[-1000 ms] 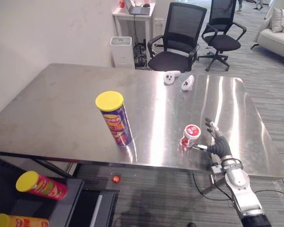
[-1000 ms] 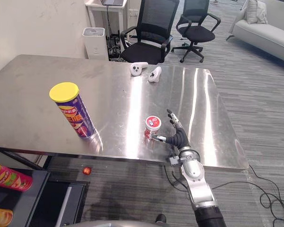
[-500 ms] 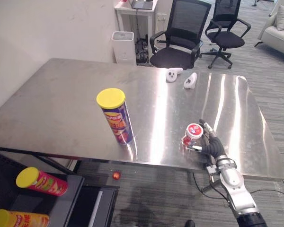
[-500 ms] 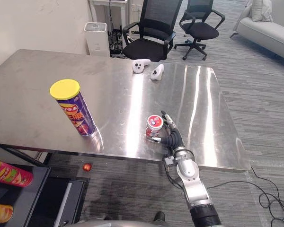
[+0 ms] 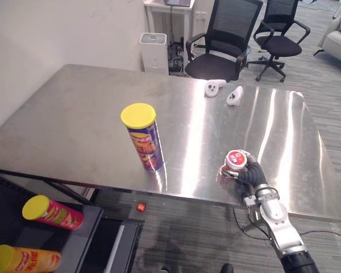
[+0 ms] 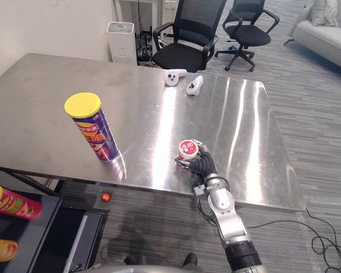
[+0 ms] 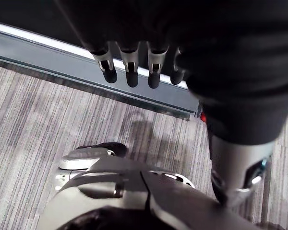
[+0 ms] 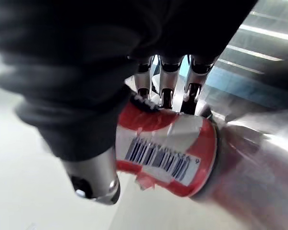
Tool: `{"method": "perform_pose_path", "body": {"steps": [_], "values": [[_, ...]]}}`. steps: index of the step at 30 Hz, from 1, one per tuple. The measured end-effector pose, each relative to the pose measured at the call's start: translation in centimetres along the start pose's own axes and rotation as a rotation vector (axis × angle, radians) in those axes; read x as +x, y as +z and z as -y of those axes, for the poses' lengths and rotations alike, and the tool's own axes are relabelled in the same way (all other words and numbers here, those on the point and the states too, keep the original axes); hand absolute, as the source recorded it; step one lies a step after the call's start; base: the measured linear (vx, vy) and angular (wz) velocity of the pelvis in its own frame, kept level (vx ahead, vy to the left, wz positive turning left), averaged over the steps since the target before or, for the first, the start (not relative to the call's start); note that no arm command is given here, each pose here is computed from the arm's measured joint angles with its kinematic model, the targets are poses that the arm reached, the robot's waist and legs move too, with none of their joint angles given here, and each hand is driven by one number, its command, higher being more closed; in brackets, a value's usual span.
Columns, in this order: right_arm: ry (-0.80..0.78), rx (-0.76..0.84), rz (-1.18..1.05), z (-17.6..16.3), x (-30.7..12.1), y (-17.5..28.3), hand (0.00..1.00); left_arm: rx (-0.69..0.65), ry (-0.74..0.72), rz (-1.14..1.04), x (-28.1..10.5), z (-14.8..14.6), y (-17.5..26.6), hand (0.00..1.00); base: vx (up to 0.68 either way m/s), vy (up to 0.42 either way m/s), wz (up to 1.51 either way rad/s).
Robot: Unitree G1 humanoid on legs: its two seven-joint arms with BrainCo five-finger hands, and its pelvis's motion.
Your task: Put the gum and the chips on the shelf.
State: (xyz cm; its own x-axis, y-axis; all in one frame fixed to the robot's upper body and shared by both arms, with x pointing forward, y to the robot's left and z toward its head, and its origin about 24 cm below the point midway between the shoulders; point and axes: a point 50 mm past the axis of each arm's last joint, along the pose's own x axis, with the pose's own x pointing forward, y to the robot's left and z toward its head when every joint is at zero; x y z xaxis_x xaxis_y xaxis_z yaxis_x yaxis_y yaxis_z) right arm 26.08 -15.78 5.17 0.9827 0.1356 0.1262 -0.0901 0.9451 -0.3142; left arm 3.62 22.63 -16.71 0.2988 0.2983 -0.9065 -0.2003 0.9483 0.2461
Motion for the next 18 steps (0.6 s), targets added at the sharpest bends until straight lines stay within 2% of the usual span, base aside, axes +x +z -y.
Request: {"method": "perform_pose_path", "body": {"steps": [18], "values": [[-0.019,-0.007,-0.002,0.14,0.1,0.0,1.0,0.005,0.011,0.004,0.01,-0.08,0.09,0.0,0.0,0.0,0.0]]}}
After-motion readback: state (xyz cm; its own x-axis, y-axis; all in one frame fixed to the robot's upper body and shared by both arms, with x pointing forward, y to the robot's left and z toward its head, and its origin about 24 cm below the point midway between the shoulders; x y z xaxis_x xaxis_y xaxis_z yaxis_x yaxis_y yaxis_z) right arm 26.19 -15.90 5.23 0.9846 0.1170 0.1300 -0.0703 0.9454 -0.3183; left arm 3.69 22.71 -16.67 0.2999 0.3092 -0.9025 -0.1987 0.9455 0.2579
